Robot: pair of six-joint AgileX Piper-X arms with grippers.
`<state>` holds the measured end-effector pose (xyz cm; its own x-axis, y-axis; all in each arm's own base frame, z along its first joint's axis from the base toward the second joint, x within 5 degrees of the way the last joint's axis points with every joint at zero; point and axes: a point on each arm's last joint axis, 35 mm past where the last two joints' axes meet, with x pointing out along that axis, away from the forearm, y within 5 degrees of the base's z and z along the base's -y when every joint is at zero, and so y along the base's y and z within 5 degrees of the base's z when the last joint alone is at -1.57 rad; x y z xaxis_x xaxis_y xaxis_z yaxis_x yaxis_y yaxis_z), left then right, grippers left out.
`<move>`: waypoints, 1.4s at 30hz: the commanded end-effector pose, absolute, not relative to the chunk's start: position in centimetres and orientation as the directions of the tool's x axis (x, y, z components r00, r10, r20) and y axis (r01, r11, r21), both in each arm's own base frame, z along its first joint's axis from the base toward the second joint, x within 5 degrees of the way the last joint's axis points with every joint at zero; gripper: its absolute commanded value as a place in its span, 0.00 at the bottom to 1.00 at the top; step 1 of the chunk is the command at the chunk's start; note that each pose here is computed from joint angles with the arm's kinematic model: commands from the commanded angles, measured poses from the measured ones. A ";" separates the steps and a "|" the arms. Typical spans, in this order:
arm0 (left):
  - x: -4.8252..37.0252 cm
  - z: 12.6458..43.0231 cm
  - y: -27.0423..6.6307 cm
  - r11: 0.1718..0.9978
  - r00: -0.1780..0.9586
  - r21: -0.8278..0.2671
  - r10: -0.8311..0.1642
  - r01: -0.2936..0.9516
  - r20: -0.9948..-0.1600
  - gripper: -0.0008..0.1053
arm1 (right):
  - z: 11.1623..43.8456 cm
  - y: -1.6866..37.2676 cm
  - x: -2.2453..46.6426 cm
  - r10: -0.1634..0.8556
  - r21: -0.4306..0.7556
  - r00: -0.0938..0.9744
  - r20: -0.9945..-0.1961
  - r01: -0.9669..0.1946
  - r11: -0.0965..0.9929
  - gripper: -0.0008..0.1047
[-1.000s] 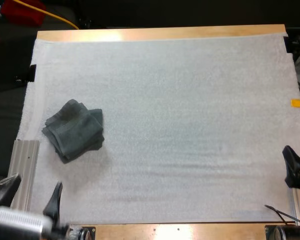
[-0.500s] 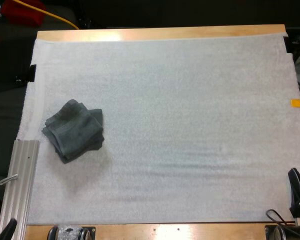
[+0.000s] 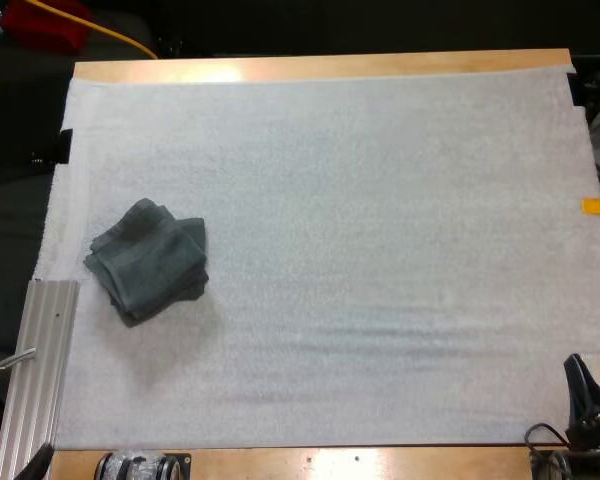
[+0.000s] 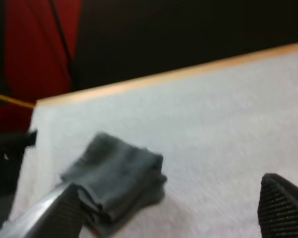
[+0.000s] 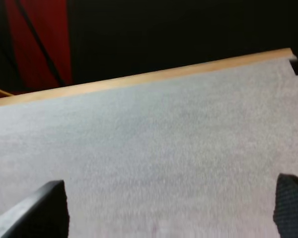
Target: Pick towel from pile, fold and stack
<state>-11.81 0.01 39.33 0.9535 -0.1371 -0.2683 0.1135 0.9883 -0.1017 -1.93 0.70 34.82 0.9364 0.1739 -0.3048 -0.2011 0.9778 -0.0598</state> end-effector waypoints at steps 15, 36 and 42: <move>-3.0 33.4 -0.3 0.990 0.869 -0.099 -0.138 0.103 -0.475 0.68 | 30.4 0.6 2.2 0.165 -0.053 0.915 -0.368 -0.198 0.979 0.77; 2.5 29.3 -0.6 0.984 0.892 -0.132 -0.166 0.121 -0.420 0.68 | 25.2 0.6 4.7 0.166 -0.028 0.867 -0.470 -0.202 0.979 0.77; 2.6 29.2 -0.6 0.984 0.894 -0.132 -0.166 0.122 -0.416 0.68 | 24.7 0.5 4.6 0.164 -0.020 0.847 -0.506 -0.201 0.979 0.77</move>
